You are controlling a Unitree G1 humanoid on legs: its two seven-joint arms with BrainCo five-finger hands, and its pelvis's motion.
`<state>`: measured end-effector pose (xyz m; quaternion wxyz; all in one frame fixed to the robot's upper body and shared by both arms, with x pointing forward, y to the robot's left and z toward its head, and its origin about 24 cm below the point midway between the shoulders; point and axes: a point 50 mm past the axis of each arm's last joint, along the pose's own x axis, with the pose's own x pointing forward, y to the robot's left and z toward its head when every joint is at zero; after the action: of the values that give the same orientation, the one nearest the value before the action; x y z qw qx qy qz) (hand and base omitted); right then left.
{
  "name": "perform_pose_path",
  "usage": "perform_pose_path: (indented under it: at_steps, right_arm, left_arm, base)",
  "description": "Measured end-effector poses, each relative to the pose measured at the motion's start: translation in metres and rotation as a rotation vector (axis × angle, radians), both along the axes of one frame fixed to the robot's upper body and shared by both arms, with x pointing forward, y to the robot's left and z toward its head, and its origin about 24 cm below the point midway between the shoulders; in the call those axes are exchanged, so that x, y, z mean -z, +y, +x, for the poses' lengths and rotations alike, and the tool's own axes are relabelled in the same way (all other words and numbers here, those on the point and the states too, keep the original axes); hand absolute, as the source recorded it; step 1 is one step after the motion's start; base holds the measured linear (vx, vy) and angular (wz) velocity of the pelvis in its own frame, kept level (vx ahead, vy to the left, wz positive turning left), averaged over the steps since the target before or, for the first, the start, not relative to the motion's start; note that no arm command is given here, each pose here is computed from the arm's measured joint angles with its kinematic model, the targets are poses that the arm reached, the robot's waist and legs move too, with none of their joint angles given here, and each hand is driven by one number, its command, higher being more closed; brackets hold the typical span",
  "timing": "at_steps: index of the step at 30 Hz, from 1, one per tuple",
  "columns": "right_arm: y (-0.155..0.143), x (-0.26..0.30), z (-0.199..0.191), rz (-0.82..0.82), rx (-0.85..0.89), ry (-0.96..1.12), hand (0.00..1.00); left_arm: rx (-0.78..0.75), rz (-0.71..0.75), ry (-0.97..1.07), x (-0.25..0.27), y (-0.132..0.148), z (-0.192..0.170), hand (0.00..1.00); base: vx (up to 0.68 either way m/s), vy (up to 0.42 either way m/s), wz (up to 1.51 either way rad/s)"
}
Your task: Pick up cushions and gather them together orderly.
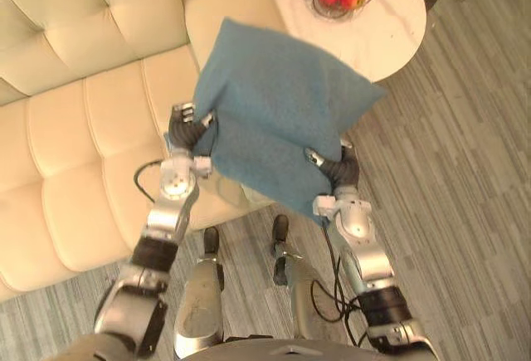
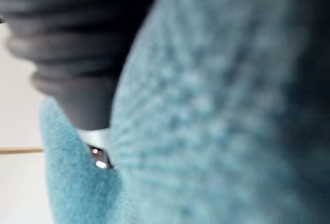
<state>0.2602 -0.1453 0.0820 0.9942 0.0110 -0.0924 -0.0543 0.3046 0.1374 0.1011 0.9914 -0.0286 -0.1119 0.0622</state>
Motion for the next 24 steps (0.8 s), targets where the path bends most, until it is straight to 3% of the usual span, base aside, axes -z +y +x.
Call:
perform_pose_path:
  at_steps: [10,19,24]
  right_arm:
    - [0.012,0.007,-0.049,-0.082,-0.069,0.019,1.0]
    - [0.014,-0.016,-0.052,-0.159,-0.023,-0.091,1.0]
    - [0.01,-0.02,-0.048,-0.181,0.01,-0.11,1.0]
  left_arm:
    - [-0.12,-0.06,0.096,0.037,0.021,-0.08,1.0]
    - [-0.14,-0.115,0.016,0.022,0.02,-0.093,1.0]
    - [-0.122,-0.155,0.026,0.026,0.014,-0.092,1.0]
  base:
    - [0.1,-0.004,0.26]
    - [-0.09,0.055,0.88]
    - [-0.1,0.382,0.39]
